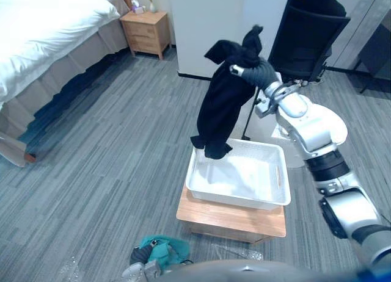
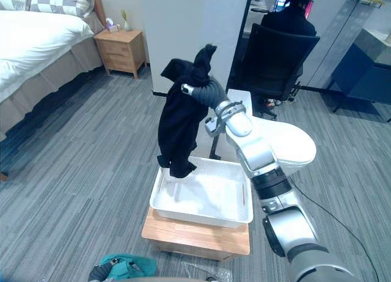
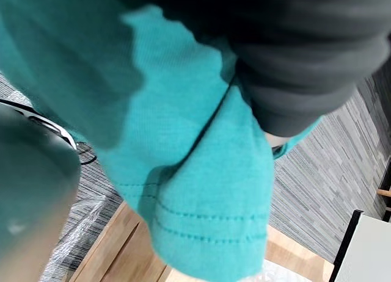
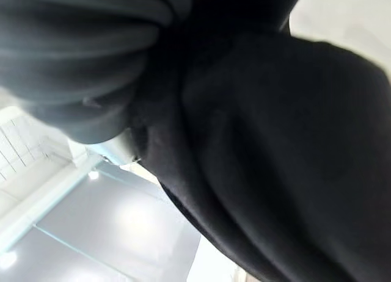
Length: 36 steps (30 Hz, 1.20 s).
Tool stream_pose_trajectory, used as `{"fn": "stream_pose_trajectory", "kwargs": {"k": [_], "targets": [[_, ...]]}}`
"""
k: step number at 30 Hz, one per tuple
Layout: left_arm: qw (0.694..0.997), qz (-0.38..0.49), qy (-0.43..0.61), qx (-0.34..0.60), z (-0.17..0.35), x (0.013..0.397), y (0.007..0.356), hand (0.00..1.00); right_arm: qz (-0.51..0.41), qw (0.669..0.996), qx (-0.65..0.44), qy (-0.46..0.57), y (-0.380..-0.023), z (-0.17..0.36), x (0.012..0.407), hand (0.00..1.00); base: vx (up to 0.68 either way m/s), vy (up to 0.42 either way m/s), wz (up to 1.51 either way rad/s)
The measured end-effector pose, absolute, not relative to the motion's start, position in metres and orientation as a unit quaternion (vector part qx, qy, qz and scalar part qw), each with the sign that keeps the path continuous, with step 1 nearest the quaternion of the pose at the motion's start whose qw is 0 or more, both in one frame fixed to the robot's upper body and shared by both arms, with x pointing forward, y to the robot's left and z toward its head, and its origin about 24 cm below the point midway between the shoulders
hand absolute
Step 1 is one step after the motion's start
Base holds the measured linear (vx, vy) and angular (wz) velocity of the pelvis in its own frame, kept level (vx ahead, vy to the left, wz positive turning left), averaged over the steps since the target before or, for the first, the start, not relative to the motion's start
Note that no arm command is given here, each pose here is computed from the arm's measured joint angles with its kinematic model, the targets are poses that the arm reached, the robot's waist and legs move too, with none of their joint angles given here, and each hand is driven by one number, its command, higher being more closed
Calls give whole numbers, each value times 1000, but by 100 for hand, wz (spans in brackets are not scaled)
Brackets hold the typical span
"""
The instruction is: Tidy the bed and pick cloth on bed and put in laundry
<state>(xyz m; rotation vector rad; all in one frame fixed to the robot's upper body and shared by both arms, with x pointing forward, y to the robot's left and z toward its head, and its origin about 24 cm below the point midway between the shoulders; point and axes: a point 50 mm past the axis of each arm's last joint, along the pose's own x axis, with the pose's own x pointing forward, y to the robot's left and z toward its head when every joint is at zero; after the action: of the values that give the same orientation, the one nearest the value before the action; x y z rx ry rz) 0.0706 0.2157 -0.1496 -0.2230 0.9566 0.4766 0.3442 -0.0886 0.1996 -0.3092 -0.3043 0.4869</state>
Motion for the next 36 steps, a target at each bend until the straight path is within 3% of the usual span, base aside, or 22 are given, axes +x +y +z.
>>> {"fn": "stream_pose_trajectory", "kwargs": {"k": [10, 19, 28, 33, 36], "targets": [[860, 214, 454, -92, -149, 77, 217, 100, 216, 957, -177, 77, -96, 86, 340, 100, -4, -3, -5], [860, 183, 474, -57, -149, 83, 212, 100, 213, 891, -334, 220, -121, -1, 314, 100, 9, -3, -3], [875, 154, 457, -42, -144, 106, 212, 100, 207, 875, -345, 269, -119, -27, 307, 100, -32, -6, -2], [927, 115, 354, -47, -112, 179, 203, 100, 169, 887, -360, 234, -111, -2, 335, 100, -107, -57, 8], [937, 116, 327, -41, -101, 197, 204, 100, 145, 905, -337, 215, -107, 11, 346, 100, -17, -69, 5]]}}
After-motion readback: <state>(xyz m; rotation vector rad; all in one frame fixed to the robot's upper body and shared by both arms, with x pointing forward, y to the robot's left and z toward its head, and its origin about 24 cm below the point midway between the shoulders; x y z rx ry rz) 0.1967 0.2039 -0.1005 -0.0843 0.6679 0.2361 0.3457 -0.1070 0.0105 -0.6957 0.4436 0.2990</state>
